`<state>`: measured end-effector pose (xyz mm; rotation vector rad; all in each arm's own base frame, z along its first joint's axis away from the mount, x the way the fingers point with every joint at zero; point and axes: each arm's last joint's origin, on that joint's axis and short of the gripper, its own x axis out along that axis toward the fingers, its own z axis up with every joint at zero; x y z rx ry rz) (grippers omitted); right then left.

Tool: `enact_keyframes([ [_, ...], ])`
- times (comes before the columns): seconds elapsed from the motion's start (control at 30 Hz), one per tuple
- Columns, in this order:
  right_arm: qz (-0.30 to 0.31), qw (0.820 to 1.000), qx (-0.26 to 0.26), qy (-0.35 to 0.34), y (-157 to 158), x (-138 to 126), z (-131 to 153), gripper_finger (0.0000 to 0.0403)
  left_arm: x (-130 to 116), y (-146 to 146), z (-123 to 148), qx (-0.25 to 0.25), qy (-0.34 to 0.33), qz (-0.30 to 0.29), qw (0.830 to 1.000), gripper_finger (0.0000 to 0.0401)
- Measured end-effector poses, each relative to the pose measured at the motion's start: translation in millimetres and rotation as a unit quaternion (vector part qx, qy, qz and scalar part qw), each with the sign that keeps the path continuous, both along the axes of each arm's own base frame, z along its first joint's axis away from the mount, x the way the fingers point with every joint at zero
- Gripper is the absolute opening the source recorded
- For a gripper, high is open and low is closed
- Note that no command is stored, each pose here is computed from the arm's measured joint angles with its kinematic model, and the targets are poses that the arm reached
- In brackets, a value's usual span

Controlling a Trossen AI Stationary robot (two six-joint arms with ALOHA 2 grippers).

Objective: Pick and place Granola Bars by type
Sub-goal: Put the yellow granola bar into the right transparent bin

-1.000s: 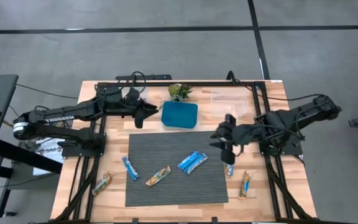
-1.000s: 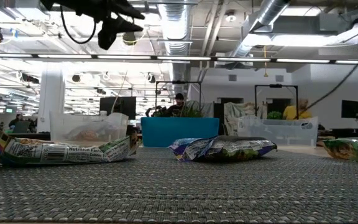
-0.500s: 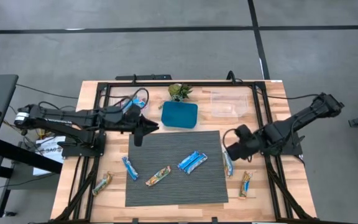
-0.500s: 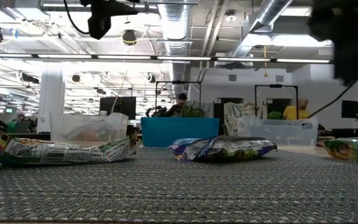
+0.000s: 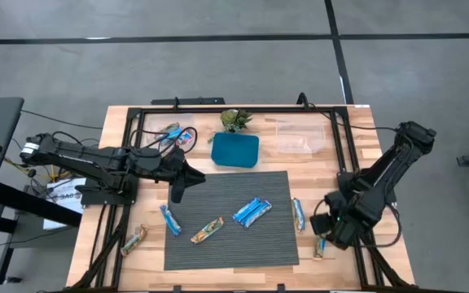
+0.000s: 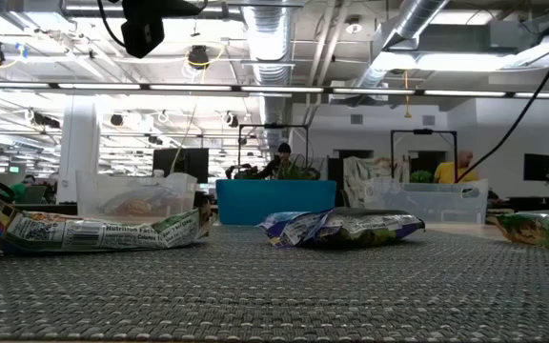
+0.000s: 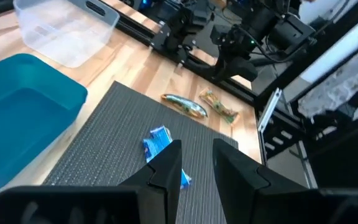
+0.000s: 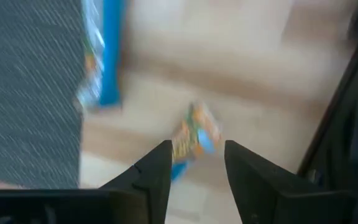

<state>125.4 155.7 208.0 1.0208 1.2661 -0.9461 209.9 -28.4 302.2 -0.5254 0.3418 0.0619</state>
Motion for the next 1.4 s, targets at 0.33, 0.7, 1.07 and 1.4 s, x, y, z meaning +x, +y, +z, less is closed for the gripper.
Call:
enact_keyframes([
  [0.33,-0.047,0.995,0.084,0.011,27.4,28.8,-27.2,0.0189,-1.8,-5.6,-2.7,0.022,0.014,-0.021,0.999,0.0082],
  [0.7,-0.083,0.990,0.074,0.086,29.7,49.6,-47.2,0.0208,-3.1,-11.8,-3.5,0.019,0.018,-0.047,0.999,0.0082],
  [1.07,-0.083,0.987,0.073,0.115,38.9,55.8,-67.7,0.0184,-4.3,-12.9,-5.5,0.021,0.030,-0.051,0.998,0.0082],
  [1.4,-0.071,0.992,0.072,0.069,38.7,62.0,-65.6,0.0029,-4.6,-14.1,-6.0,0.028,0.031,-0.078,0.996,0.0082],
])
